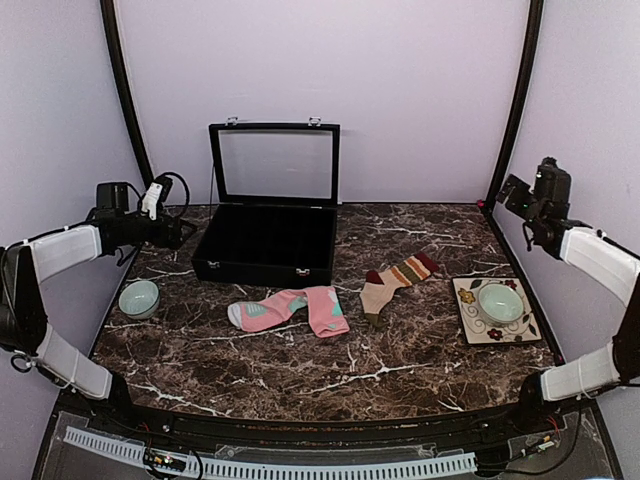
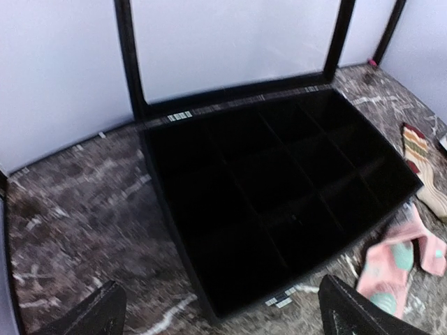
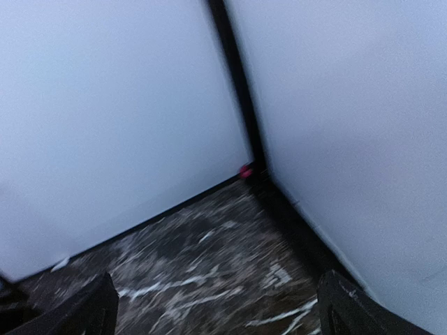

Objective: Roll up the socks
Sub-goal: Pick up the sock from the center of the board.

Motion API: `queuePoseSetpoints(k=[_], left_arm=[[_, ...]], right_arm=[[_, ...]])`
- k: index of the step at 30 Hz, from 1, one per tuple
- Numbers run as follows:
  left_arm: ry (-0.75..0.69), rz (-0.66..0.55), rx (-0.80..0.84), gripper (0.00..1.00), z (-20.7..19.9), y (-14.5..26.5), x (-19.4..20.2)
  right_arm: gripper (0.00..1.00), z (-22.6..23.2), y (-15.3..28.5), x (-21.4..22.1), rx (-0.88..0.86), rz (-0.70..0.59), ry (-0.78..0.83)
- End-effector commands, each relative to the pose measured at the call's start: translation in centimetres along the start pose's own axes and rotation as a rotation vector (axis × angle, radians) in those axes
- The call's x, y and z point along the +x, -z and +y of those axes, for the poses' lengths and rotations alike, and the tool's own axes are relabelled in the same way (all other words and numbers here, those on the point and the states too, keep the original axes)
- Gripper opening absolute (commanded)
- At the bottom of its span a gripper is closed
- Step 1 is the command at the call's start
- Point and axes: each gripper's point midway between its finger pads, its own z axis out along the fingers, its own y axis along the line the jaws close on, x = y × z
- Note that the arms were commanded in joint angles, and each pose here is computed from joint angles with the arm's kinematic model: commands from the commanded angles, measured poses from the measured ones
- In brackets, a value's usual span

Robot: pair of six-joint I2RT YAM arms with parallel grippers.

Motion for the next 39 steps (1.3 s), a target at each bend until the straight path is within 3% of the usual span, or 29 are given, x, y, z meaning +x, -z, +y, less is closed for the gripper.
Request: queuePoseSetpoints(k=[1,7,11,16,19,22,31,39], left_arm=[[0.067,0.232,0.206,0.99,-5.2,0.7,5.9],[-0.001,0.424,0.246,0.98,-9.2,-1.9,8.8],[0.04,0.467,0.319,0.98,-11.0,-2.7,10.1],[0.032,0.499,0.372,0.98,-12.7,-3.2,11.5],[-0.058,0.514,0.419,0.98,-14.2,-2.7,13.1],[-0.148,0.535,0.467,0.98,-15.1,-2.2,14.5],[-0.203,0.616,0.469,0.98,-14.9,-3.1,17.4],[-0.269,0.625,0.504,0.77,-15.9,-3.5,18.2]], right_arm=[[1.0,11.3,4.2,4.1,-0.251,0.126,0.175],[1.0,18.9,9.1,14.3,-0.415,0.349,0.353],[1.0,23.4,15.2,20.1,-0.609,0.397,0.462],[0.95,25.7,19.0,26.9,-0.736,0.551,0.552],[0.94,26.3,20.3,30.1,-0.757,0.621,0.605],[0.94,27.1,21.2,31.8,-0.794,0.658,0.605],[0.93,27.8,22.7,36.4,-0.818,0.722,0.722],[0.89,27.6,23.9,39.6,-0.832,0.771,0.779]])
